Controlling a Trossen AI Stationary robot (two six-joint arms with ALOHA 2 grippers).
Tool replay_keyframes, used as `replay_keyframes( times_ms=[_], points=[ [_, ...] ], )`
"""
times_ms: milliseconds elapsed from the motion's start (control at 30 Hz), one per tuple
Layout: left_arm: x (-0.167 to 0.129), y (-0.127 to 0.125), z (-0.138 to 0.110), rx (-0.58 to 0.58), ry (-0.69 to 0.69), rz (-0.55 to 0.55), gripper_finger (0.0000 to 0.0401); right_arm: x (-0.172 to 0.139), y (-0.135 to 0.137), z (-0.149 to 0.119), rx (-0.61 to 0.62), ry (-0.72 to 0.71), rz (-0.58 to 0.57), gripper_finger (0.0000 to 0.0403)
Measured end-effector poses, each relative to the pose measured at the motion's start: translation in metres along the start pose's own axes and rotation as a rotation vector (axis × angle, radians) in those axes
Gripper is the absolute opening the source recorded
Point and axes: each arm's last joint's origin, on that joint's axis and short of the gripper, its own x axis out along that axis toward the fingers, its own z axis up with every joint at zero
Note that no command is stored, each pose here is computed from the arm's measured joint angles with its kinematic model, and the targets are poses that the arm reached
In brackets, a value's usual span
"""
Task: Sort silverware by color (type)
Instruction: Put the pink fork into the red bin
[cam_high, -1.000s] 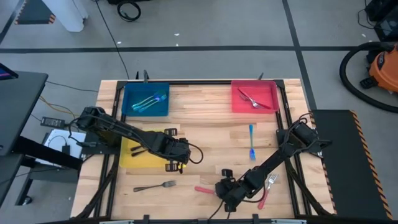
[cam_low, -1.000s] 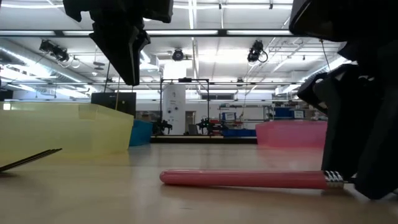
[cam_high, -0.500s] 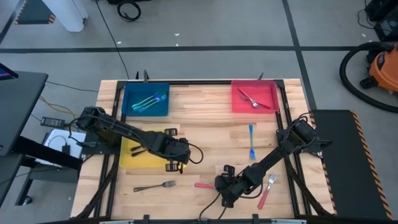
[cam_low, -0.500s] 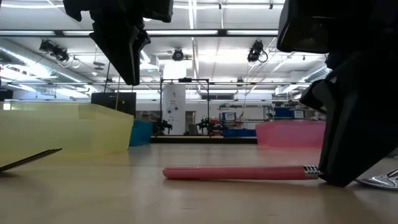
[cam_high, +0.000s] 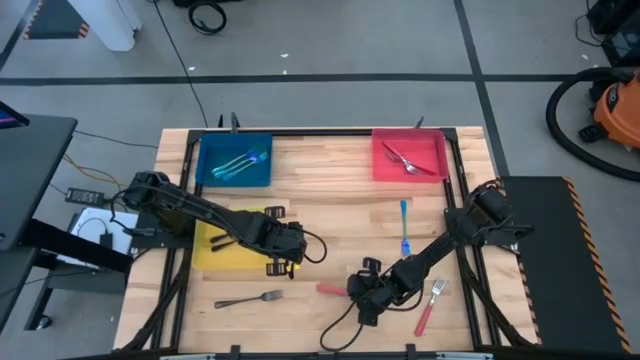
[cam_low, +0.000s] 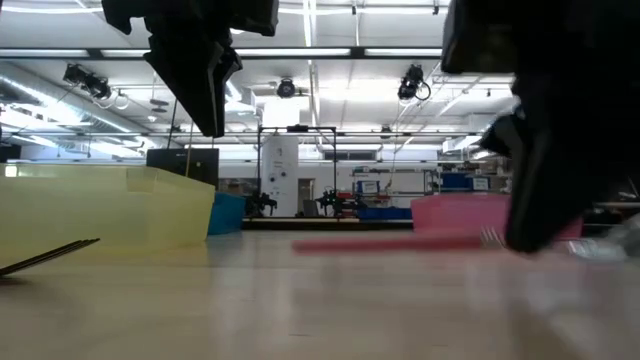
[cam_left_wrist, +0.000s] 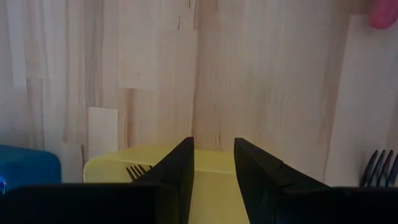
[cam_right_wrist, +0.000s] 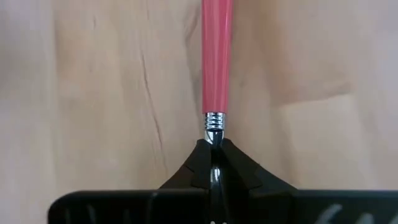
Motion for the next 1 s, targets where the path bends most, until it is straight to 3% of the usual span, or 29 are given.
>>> replay_keyframes(
  times_ms=[300, 533, 767, 1000],
  points=[
    [0.004, 0.013, 0.003, 0.025, 0.011, 0.013, 0.0114, -0.038, -0.027, 0.016, 0.002, 0.014, -0.104, 0.0017],
    [0.011, 0.038, 0.009, 0.017, 0.026, 0.036, 0.0114, -0.071, -0.062, 0.031, -0.001, 0.023, -0.222, 0.0001],
    [0.017, 0.059, 0.013, 0.023, 0.042, 0.053, 0.0114, -0.099, -0.09, 0.04, 0.053, 0.024, -0.266, 0.0001],
    [0.022, 0.08, 0.016, 0.044, 0.038, 0.067, 0.0114, -0.123, -0.131, 0.044, 0.093, 0.069, -0.403, 0.0001]
  ],
)
